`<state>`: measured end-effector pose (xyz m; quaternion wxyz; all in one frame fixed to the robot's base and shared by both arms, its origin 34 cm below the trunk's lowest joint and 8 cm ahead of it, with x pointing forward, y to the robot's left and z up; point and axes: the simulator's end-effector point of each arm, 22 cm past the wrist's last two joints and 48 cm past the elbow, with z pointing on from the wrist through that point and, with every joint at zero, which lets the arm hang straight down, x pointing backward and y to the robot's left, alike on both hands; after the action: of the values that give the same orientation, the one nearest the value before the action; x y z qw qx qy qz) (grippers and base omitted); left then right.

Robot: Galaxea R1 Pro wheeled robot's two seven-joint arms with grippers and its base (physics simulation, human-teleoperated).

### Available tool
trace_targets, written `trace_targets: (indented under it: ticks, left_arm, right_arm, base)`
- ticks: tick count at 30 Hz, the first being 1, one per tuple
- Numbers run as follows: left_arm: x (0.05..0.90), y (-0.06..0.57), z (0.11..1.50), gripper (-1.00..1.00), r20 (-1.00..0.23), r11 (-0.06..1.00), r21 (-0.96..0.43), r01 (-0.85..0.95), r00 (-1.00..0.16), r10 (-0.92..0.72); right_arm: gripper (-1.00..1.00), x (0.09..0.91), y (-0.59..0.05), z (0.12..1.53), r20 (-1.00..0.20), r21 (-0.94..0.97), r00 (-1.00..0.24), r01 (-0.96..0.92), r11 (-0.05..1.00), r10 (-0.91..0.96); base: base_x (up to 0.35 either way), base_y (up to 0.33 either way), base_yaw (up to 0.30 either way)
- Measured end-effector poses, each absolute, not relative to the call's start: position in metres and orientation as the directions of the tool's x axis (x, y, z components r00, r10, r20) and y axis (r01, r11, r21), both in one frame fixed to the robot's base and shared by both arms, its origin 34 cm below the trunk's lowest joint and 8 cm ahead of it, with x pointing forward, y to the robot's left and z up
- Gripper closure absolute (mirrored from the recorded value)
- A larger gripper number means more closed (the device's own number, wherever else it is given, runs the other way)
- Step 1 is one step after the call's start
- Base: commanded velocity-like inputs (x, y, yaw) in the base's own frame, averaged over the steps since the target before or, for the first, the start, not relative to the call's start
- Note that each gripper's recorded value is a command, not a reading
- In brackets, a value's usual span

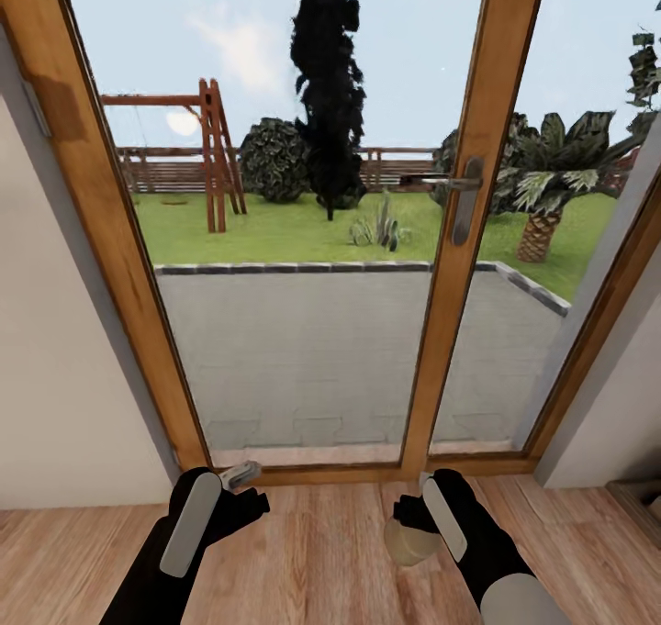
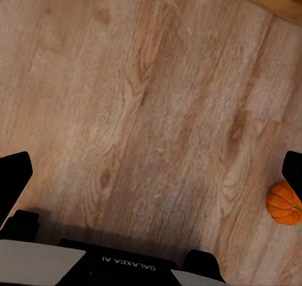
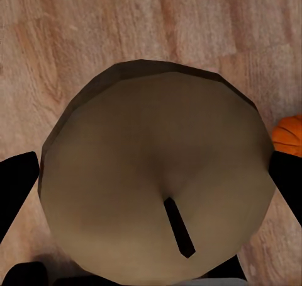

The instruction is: Place each of the two pumpkins and all three candles from the living room inside a cabinet in the living room (use any cabinet), then make sure every cabinet is closed, and position the cauldron so it is next to a table in the living room.

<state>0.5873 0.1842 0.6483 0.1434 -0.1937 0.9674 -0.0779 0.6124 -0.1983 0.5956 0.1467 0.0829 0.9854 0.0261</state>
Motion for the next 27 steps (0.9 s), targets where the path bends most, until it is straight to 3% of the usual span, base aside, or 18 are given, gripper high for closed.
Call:
trace_targets:
  ticks: [9, 27]
  left_arm:
    - [0.589, 0.184, 0.665, -1.0, -0.247, 0.913, -0.206, -0.353, -0.884, -0.397]
    - [0.588, 0.184, 0.66, -1.0, -0.237, 0.913, -0.202, -0.355, -0.887, -0.397]
  right_arm:
    - [1.0, 0.613, -0.198, 0.612, -0.284, 0.076, -0.944, 0.155, 0.985, 0.17]
    - [1.0, 0.611, -0.198, 0.606, -0.27, 0.073, -0.948, 0.156, 0.985, 0.17]
  base:
    - [0.0, 0.0, -0.012]
    - [0.0, 0.0, -0.246]
